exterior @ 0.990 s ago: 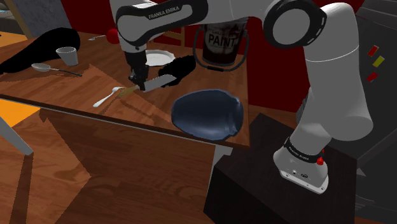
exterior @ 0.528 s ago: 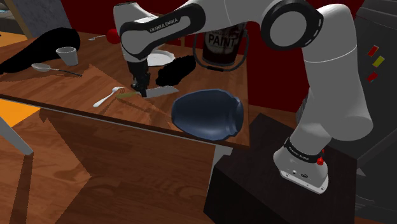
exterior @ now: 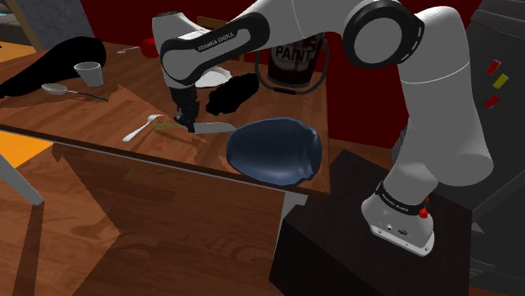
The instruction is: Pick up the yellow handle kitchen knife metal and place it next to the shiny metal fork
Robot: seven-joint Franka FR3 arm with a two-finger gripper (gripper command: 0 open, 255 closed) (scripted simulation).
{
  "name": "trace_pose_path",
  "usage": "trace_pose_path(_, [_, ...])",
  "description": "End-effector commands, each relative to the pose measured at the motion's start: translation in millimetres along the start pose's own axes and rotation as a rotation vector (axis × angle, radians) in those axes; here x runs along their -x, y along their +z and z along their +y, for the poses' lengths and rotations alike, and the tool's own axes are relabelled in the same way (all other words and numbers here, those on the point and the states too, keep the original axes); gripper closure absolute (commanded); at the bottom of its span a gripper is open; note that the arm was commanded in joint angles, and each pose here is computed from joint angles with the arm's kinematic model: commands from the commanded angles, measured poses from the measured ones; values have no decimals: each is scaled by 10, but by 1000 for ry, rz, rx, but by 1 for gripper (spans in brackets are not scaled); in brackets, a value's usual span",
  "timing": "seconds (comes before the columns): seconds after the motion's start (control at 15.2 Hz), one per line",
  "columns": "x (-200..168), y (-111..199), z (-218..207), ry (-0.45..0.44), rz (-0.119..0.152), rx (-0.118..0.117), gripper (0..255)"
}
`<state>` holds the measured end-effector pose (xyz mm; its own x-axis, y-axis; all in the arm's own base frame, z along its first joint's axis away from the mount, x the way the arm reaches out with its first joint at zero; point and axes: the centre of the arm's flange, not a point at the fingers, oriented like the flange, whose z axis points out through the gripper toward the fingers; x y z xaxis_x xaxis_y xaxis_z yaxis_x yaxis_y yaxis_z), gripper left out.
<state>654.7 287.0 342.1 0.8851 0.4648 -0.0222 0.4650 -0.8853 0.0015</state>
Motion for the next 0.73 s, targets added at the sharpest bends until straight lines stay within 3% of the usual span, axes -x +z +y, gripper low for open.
trace_pose_path(0.0, [0,1,0,0,0,0,255])
trace_pose_path(0.07, [0,0,0,0,0,0,255])
trace_pose_path(0.13, [0,0,0,0,0,0,0])
trace_pose_path(0.46, [0,0,0,0,0,0,0])
trace_pose_path(0.66, [0,-395,0,0,0,0,0])
